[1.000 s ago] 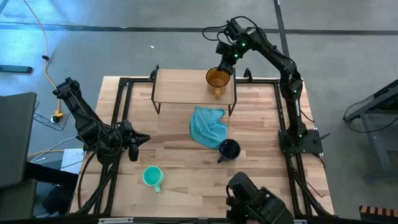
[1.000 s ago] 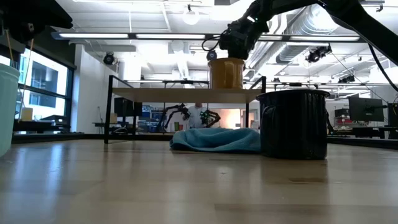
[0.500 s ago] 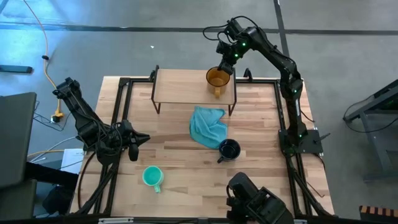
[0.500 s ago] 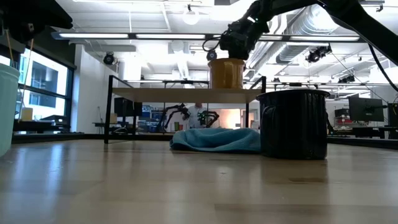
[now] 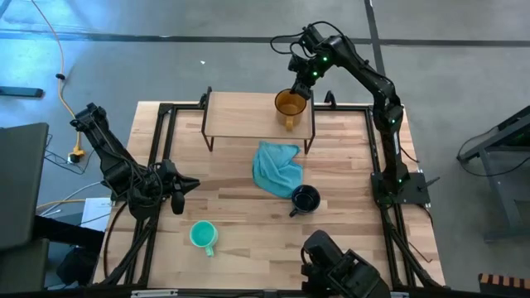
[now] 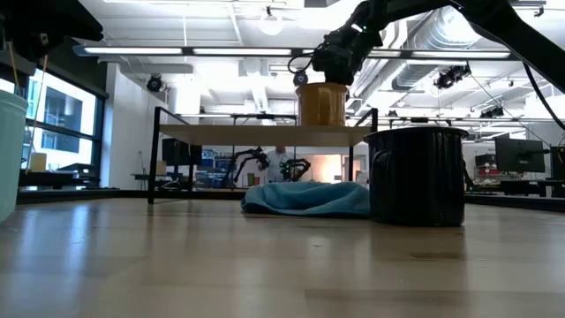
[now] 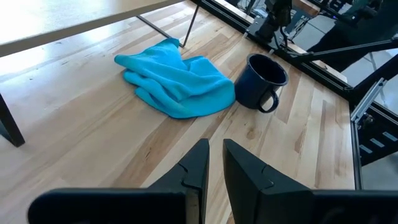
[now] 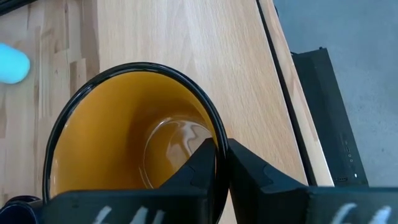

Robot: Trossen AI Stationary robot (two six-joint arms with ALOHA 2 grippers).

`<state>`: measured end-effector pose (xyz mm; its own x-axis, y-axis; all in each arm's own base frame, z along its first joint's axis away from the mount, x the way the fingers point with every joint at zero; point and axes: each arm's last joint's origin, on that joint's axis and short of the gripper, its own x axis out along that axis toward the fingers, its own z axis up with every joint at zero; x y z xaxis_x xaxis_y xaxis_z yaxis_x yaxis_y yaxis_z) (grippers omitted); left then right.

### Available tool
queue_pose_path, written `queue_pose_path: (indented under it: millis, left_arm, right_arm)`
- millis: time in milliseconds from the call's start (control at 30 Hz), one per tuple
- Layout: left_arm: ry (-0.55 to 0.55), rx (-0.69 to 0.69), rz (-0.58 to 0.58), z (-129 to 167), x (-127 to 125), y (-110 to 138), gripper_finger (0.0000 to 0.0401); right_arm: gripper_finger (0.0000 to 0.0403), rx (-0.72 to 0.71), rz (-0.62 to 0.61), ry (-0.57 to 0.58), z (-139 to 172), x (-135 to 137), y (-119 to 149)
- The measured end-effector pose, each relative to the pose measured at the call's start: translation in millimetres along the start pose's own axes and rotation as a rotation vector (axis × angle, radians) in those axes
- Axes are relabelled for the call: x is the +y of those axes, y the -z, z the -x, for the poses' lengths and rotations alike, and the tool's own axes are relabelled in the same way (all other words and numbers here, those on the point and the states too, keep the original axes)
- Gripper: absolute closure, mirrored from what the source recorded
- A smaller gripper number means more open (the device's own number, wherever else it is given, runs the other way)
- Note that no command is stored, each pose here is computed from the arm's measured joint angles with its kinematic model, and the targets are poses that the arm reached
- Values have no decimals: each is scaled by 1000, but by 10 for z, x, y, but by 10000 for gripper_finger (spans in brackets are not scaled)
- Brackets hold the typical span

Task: Stack small to large cups/mugs on shelf
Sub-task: Put the yellow mug on the shelf

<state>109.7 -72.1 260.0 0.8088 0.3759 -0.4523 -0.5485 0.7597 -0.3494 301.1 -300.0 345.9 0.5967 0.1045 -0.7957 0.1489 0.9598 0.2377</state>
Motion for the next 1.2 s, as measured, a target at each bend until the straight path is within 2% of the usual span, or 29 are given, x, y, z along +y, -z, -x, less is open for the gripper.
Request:
queue_pose_path:
  millis: [533, 867, 1200]
  left_arm:
    - [0, 1, 0, 0, 0, 0, 364]
    - [0, 1, 0, 0, 0, 1, 364]
    - [-4, 3, -7, 0, 6, 2, 364]
  right_arm:
    - [379, -1, 19, -11, -6, 11, -2]
    - [321, -1, 16, -14, -9, 12, -1]
    - [312, -5, 18, -11, -2, 14, -5]
